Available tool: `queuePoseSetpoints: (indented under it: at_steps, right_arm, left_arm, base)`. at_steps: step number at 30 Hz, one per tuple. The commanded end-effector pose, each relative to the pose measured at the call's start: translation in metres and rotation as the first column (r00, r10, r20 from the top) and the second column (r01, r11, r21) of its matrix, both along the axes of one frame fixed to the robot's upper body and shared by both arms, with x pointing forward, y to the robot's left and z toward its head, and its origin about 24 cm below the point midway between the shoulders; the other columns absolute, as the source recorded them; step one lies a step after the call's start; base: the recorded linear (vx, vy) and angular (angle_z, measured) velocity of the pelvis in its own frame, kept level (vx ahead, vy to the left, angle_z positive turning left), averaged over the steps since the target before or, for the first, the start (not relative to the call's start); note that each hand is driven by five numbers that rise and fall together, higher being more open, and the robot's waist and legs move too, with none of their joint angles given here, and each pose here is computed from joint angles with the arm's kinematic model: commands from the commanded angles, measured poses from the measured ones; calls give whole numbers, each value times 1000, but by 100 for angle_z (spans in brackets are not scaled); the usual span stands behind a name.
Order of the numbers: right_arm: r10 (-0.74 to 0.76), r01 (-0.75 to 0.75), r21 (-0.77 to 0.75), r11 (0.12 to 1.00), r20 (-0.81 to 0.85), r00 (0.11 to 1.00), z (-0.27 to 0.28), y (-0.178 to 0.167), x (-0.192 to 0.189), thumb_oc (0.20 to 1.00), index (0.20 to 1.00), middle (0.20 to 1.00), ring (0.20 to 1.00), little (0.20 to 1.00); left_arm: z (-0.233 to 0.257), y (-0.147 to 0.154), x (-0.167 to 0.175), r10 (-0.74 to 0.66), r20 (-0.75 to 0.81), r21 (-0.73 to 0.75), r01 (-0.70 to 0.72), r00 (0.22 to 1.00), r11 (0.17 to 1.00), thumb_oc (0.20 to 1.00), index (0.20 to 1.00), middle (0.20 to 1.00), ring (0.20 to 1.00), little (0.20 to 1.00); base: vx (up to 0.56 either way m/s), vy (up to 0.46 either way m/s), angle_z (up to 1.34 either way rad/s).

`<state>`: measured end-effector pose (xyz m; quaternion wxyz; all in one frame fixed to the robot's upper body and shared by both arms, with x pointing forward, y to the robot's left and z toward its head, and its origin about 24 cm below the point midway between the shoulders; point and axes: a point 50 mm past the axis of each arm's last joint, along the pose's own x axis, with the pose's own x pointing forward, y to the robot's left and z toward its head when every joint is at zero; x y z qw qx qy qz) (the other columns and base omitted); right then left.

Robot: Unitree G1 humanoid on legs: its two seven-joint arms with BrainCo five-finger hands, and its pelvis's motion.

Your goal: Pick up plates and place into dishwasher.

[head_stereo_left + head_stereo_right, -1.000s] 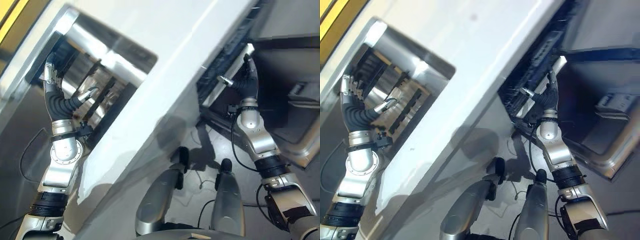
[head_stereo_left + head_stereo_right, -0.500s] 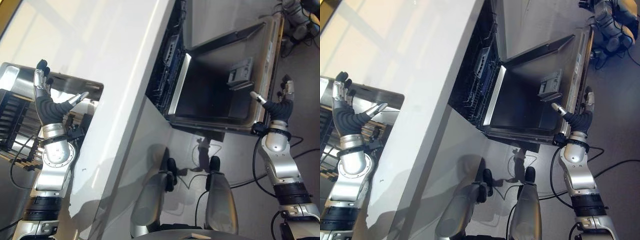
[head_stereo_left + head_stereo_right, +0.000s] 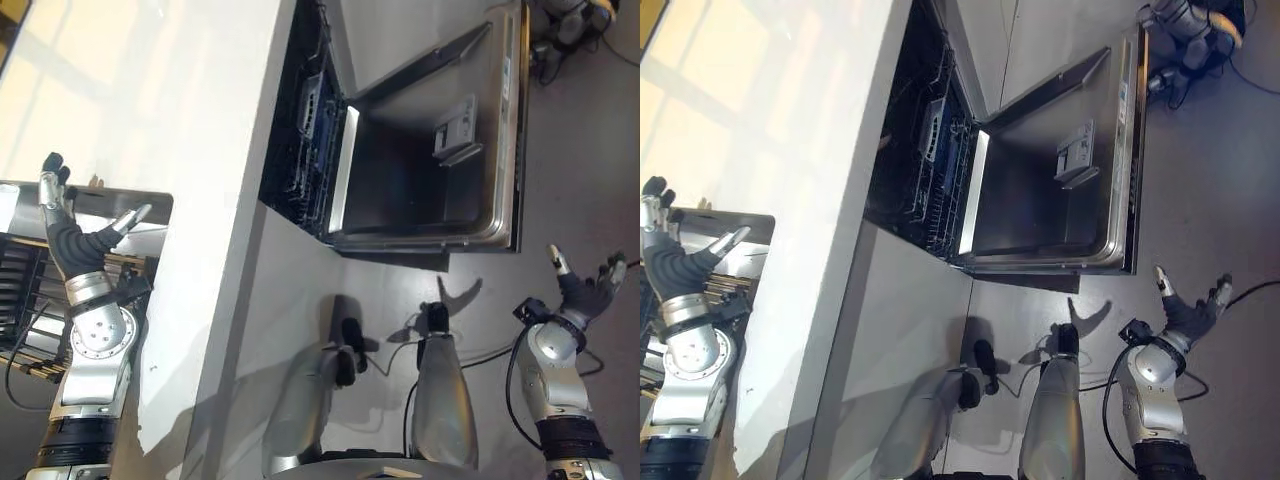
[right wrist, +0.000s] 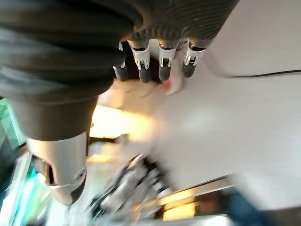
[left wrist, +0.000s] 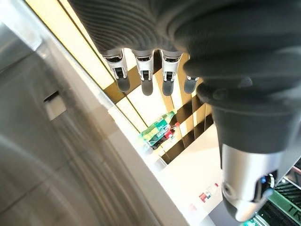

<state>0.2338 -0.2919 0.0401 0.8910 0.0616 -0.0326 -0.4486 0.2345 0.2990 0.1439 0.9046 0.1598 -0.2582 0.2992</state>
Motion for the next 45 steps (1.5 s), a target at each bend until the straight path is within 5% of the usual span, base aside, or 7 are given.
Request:
queuePoseSetpoints:
  at_steps: [1, 12, 22, 24, 29, 33, 45]
  right_arm:
    - [133, -128, -37, 991, 230, 964, 36, 12, 19, 1000, 1000, 1000, 1000, 1000]
    - [228, -276, 52, 960, 429, 874, 68, 19, 68, 1000, 1000, 1000, 1000, 1000]
    - [305, -379, -62, 923, 719, 625, 182, 8, 109, 1000, 1000, 1000, 1000, 1000]
    - [400, -458, -132, 879, 728, 557, 198, 15, 113, 1000, 1000, 1000, 1000, 1000]
    - [798, -683, -472, 558, 530, 286, 223, 66, 112, 1000, 1000, 1000, 1000, 1000]
    - [920, -715, -604, 352, 365, 145, 224, 94, 98, 1000, 1000, 1000, 1000, 1000]
    - [986, -727, -677, 116, 169, -1, 219, 141, 83, 1000, 1000, 1000, 1000, 1000]
  left_arm:
    - [3, -69, 13, -228, 140, -54, 237, 964, 970, 1000, 1000, 1000, 1000, 1000]
    - [10, -80, 19, -296, 153, -55, 307, 943, 950, 1000, 1000, 1000, 1000, 1000]
    - [16, -90, 25, -355, 165, -37, 366, 920, 930, 1000, 1000, 1000, 1000, 1000]
    - [17, -89, 24, -360, 168, -39, 371, 918, 928, 1000, 1000, 1000, 1000, 1000]
    - [22, -73, 22, -374, 170, -31, 384, 912, 923, 1000, 1000, 1000, 1000, 1000]
    - [26, -65, 22, -365, 166, -32, 375, 916, 927, 1000, 1000, 1000, 1000, 1000]
    - [33, -56, 28, -354, 149, -24, 361, 923, 932, 1000, 1000, 1000, 1000, 1000]
  base:
    - [-29, 34, -4]
    - [-20, 16, 1]
    - [-19, -7, 5]
    - [0, 0, 0]
    - [25, -8, -1]
    - [72, -25, -4]
    - [46, -4, 5]
